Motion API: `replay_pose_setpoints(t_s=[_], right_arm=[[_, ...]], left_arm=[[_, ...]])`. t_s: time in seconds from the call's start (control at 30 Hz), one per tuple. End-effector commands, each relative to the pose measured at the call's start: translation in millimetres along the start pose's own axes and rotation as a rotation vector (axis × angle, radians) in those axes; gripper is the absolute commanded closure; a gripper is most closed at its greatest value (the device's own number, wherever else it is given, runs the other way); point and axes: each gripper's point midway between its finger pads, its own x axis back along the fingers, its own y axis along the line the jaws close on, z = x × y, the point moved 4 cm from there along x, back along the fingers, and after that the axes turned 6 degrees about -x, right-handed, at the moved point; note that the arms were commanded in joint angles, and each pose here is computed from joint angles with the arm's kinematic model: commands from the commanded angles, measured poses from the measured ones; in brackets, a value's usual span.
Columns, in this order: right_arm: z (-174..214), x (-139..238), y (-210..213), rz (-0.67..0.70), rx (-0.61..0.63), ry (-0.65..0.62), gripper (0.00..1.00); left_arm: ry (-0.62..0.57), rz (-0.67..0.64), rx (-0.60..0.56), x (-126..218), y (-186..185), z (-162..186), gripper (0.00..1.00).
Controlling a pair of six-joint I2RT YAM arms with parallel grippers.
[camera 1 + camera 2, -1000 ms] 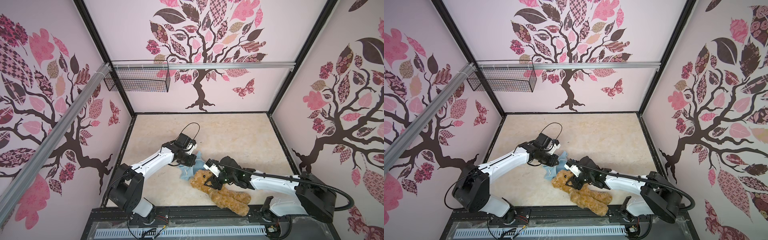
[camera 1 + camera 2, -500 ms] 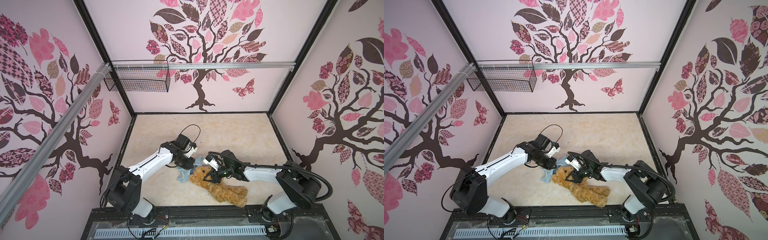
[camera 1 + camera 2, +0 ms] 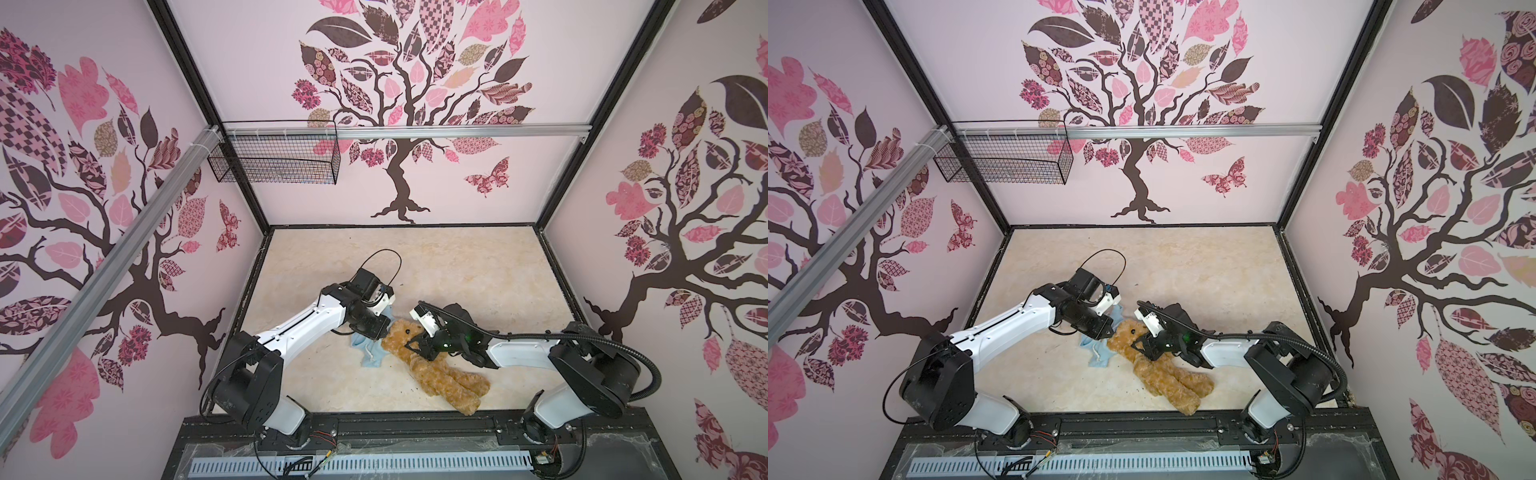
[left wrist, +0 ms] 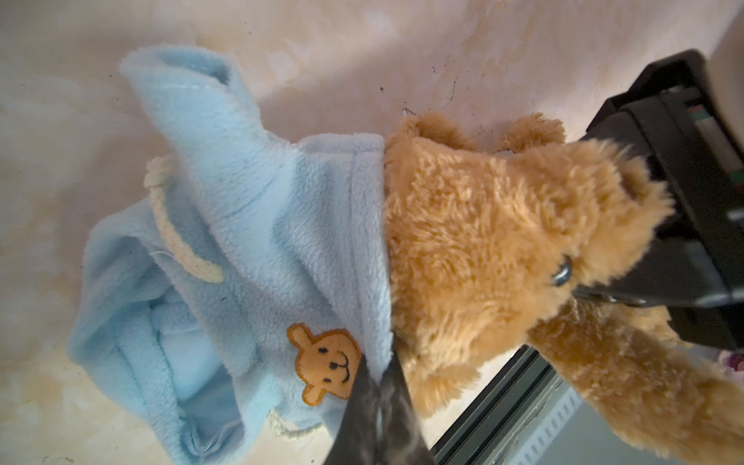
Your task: Dress the teddy bear
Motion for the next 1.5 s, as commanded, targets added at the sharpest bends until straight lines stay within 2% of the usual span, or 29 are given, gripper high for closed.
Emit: replay_pose_setpoints(t_s=[0.0,0.17,0.27,0.53,0.8,1.03,1.23,1.47], right_arm=[[-7,0,-15,0.125,-0.042,-0.043,0.74],[0,-5,-15,0.222,-0.031,-0.001,0.74],[6,-9,-10,0.219,-0.019,0.025,0.74],[4,-8,20,0.018,0.085,0.022,0.72],[-4,3,45,-0.115,0.195,-0.002,0.72],[-4,8,57,-0.207,0.242,-0.028,0.71],[-1,-9,50,-0.255,0.186,-0.026,0.71],[-11,-3,39,-0.222,0.066,-0.155,0.71]], left_arm=[[-0.043,0.023,-0.035,11,-8,-12,1.00],[-0.071,0.065,-0.033,14,-14,-20,1.00],[-0.095,0.086,-0.025,17,-18,-29,1.00],[-0.166,0.156,0.052,18,-28,-57,1.00],[-0.169,0.095,0.095,5,-27,-69,1.00],[-0.175,0.112,0.088,5,-30,-71,1.00],[-0.238,0.292,0.038,16,-58,-72,1.00],[-0.280,0.390,0.081,22,-69,-62,1.00]])
